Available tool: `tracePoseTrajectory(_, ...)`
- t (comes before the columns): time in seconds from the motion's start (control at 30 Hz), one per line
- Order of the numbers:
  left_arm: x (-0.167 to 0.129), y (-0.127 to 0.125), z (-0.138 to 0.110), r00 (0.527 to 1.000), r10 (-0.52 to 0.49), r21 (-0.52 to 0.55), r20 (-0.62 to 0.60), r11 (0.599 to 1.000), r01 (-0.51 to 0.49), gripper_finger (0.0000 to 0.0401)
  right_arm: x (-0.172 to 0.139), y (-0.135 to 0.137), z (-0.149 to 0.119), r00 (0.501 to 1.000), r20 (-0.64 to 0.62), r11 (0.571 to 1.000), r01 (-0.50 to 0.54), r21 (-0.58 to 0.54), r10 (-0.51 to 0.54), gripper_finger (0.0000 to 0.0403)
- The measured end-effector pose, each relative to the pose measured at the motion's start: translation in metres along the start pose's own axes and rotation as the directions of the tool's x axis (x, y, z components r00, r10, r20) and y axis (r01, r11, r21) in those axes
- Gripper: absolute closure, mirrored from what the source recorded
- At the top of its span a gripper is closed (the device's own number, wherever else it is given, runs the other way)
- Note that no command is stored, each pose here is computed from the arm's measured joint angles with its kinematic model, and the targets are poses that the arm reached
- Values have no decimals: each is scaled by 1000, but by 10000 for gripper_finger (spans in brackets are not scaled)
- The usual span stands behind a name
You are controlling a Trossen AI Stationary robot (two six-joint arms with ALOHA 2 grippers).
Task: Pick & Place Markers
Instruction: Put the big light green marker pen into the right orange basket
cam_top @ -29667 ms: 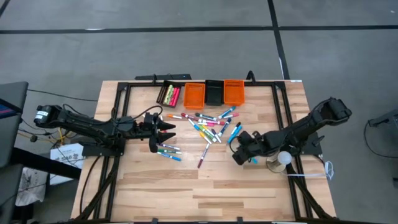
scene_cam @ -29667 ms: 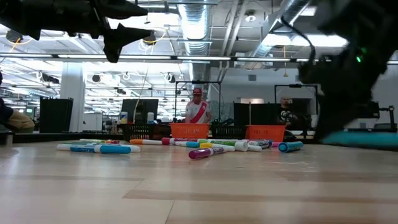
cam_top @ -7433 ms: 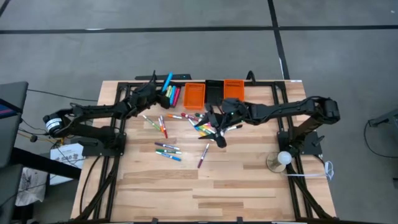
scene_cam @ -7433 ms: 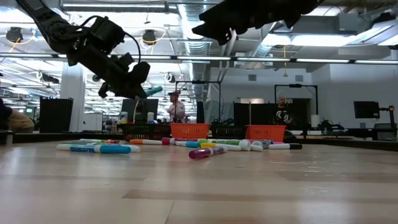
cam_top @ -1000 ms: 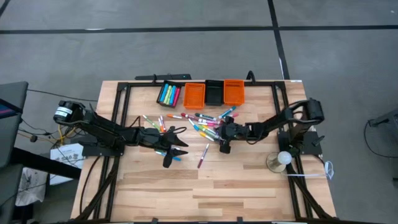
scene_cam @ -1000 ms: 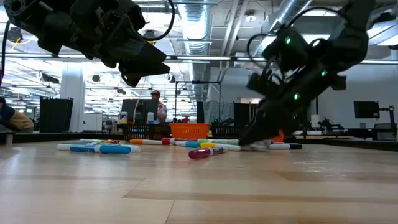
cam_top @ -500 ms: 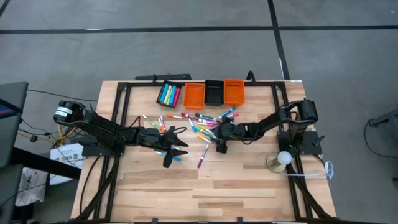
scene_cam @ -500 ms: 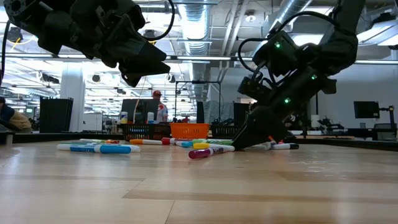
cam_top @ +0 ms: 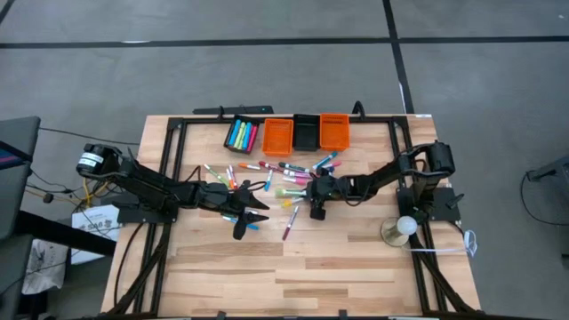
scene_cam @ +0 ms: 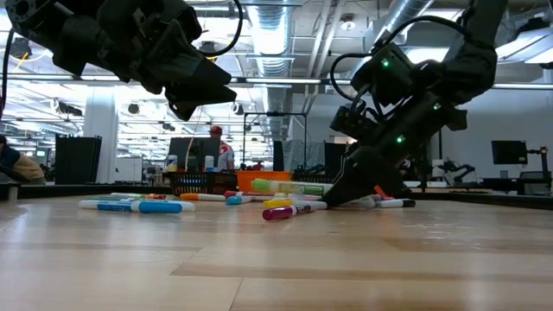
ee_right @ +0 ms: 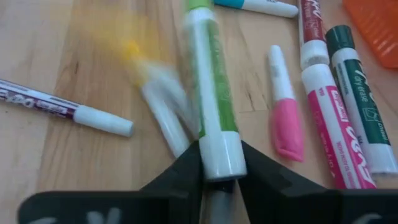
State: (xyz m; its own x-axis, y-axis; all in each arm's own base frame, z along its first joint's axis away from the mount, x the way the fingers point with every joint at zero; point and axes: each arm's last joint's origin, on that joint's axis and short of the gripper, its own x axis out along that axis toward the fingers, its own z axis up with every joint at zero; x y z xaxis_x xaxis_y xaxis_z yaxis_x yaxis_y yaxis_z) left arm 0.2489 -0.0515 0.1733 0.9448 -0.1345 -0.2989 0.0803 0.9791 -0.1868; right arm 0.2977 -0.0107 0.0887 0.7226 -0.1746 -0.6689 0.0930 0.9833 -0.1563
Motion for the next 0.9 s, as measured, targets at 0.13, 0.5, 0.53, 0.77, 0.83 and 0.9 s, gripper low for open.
tracePoseTrajectory(0.13,0,0,0,1000,0,0,0,1000,0,246,0,0,0,1000,-1,1000,-1,0,1,338)
tracePoseTrajectory(0.5,0,0,0,1000,0,0,0,1000,0,246,-2,0,1,1000,1,1000,-5,3,5,329)
tracePoseTrajectory(0.53,0,0,0,1000,0,0,0,1000,0,246,-4,0,1,1000,-1,1000,-6,2,6,332)
tracePoseTrajectory(0.77,0,0,0,1000,0,1,0,1000,0,246,-16,1,13,999,47,1000,-9,-19,9,334)
tracePoseTrajectory(0.83,0,0,0,1000,0,2,0,1000,0,246,-21,3,17,998,68,1000,-13,-24,15,332)
tracePoseTrajectory(0.9,0,0,0,1000,0,3,0,1000,0,246,-27,5,23,995,98,999,-15,-31,18,333)
